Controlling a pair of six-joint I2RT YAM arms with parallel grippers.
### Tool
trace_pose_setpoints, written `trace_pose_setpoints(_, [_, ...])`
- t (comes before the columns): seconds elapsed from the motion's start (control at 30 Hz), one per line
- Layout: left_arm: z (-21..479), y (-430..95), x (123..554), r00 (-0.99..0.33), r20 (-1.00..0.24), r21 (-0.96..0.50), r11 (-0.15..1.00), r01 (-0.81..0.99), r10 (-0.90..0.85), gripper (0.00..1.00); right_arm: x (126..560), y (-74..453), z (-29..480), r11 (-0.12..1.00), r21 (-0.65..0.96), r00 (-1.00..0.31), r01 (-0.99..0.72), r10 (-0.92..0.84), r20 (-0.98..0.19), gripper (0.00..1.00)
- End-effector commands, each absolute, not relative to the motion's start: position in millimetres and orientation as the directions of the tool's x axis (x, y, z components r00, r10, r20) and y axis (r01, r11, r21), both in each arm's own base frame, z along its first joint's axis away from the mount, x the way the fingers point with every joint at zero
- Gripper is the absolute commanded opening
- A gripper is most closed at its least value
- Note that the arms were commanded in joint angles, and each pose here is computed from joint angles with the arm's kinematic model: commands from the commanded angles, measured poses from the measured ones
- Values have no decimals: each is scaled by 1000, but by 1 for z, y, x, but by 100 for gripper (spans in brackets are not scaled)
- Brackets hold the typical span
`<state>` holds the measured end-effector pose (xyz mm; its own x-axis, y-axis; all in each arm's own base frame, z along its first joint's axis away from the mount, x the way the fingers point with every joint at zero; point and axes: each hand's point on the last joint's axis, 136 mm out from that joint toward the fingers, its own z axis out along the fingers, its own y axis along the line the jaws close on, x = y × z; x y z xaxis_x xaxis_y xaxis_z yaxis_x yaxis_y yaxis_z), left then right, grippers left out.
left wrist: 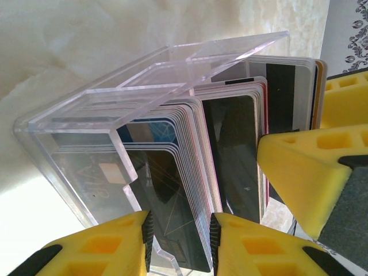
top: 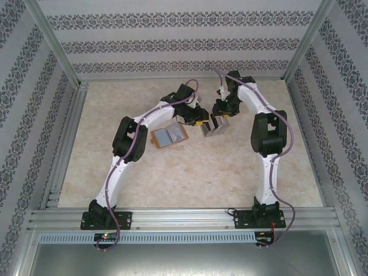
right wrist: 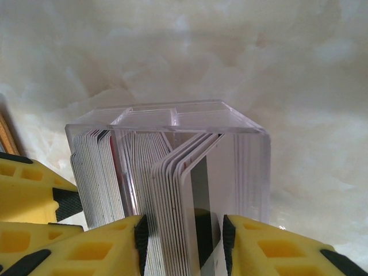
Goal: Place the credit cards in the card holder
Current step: Pick up the credit card from the storage box.
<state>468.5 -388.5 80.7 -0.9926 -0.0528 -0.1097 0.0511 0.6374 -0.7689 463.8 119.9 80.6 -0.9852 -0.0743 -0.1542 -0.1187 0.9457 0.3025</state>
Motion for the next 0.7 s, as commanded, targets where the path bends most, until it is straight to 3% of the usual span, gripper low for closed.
trace_pose_setpoints(0.0, [75, -396, 465, -993, -115, -774, 629, 75, -22, 35, 463, 124, 82, 946, 294, -985, -136, -95, -147, 42])
trace_pose_setpoints(0.67, [76, -396, 466, -993, -115, -774, 629, 73, -27, 35, 462, 133, 106, 926, 347, -976, -149, -82, -199, 40])
